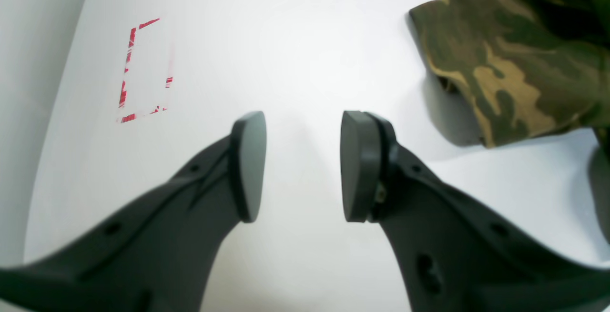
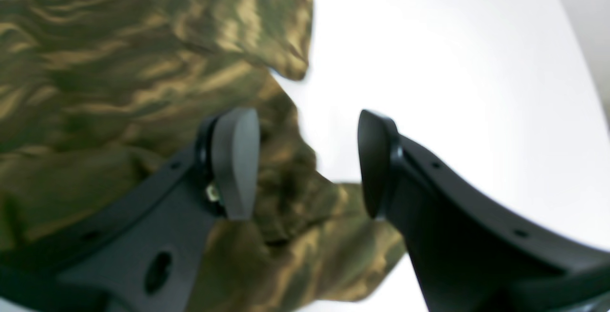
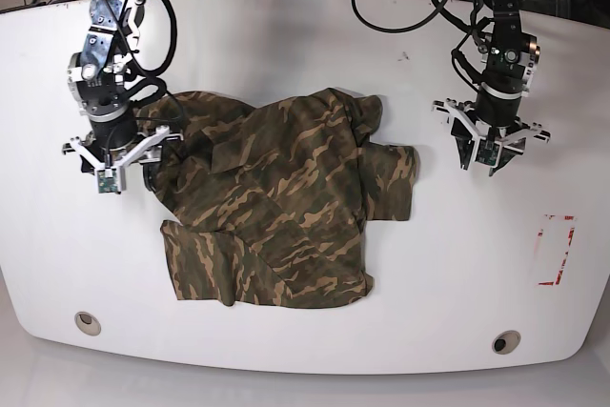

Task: Layout the t-shirt on the table in an organized manner, then fold the t-shirt properly
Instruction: 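Move the right gripper to the shirt's sleeve edge and pinch it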

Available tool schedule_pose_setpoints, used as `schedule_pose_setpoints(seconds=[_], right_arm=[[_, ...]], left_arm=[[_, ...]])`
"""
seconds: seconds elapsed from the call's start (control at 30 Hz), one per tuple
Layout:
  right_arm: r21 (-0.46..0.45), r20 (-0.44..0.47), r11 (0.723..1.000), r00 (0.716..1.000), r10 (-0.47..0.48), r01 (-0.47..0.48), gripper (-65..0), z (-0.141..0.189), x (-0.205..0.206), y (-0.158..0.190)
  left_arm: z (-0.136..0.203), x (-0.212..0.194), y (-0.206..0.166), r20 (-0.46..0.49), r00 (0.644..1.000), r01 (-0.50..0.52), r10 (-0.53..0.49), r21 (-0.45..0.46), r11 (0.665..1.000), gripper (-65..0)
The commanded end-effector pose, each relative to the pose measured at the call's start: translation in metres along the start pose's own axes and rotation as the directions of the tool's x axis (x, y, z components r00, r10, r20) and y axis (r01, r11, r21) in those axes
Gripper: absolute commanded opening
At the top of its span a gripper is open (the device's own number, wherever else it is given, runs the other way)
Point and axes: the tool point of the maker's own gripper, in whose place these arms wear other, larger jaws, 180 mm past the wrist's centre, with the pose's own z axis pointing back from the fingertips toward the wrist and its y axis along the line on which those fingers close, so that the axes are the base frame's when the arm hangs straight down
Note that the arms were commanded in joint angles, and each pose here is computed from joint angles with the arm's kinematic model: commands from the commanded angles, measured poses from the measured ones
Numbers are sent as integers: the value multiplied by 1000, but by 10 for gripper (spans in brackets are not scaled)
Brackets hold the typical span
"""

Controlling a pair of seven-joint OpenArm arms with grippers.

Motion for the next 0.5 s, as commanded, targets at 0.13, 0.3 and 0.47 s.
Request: schedule_pose_setpoints(seconds=[0.13,0.3,0.47], right_arm=[[-22,29,991,991,-134,135,-333,-4,-6,-36],[-57,7,964,966,-260,260,-333,-12,-27,-65],[-74,-34,934,935,-353,350,-333,-22,-52,-89]], left_arm=[[1,17,7,57,998,3,-4,18,1000,-414],[1,17,6,57,998,4,-5,17,1000,-414],[1,17,6,57,998,5,-6,16,1000,-414]])
